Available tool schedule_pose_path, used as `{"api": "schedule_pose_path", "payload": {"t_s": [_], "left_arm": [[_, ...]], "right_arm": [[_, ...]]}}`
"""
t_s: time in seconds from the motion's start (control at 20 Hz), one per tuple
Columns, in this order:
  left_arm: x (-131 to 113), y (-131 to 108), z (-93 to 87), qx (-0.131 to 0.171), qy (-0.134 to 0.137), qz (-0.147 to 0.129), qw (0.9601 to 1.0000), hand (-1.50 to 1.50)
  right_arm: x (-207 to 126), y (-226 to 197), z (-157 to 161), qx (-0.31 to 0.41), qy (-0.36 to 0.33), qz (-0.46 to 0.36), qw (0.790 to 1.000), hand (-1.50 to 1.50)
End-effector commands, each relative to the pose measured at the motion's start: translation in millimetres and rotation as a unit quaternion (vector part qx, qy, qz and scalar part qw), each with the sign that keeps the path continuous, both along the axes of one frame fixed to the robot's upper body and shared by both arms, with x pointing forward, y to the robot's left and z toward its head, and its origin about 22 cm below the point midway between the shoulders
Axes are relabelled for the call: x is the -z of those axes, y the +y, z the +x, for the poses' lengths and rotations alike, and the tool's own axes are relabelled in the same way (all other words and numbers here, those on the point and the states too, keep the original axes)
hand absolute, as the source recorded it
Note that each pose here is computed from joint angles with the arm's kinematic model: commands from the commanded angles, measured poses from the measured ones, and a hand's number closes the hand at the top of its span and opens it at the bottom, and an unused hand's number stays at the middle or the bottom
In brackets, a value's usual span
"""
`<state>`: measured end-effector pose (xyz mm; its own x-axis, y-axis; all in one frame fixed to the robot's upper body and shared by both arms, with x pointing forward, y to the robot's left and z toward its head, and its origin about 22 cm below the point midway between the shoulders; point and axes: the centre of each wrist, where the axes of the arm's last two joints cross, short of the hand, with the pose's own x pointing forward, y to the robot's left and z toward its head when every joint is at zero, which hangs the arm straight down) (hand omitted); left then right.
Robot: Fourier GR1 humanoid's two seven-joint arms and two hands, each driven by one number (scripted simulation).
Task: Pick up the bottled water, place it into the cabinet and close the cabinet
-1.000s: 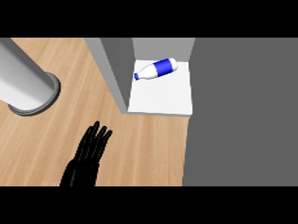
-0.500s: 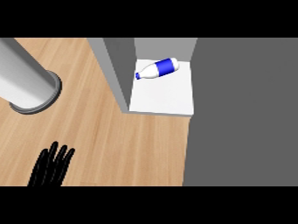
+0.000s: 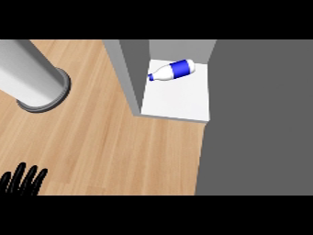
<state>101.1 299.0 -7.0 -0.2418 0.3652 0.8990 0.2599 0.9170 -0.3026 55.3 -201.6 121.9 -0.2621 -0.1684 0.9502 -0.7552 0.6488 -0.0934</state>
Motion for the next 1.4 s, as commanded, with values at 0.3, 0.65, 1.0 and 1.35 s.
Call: {"api": "schedule_pose_path", "payload": {"t_s": [0.3, 0.65, 1.0, 1.35], "left_arm": [[-11, 27, 1.6, 0.022, -0.008, 0.008, 0.9997, -1.50], [-20, 41, 5.4, 0.028, -0.020, 0.016, 0.9993, -1.50], [-25, 47, 7.3, 0.040, -0.025, 0.011, 0.9989, -1.50], [-29, 61, 13.5, 0.032, -0.033, 0.021, 0.9987, -1.50]], "right_arm": [[-19, 20, 23, -0.100, -0.062, -0.113, 0.987, 1.50], [-12, 32, 36, -0.092, -0.041, -0.089, 0.991, 1.50], [-5, 37, 52, -0.054, -0.016, -0.064, 0.996, 1.50], [7, 47, 68, -0.049, 0.048, -0.016, 0.998, 1.50]]}}
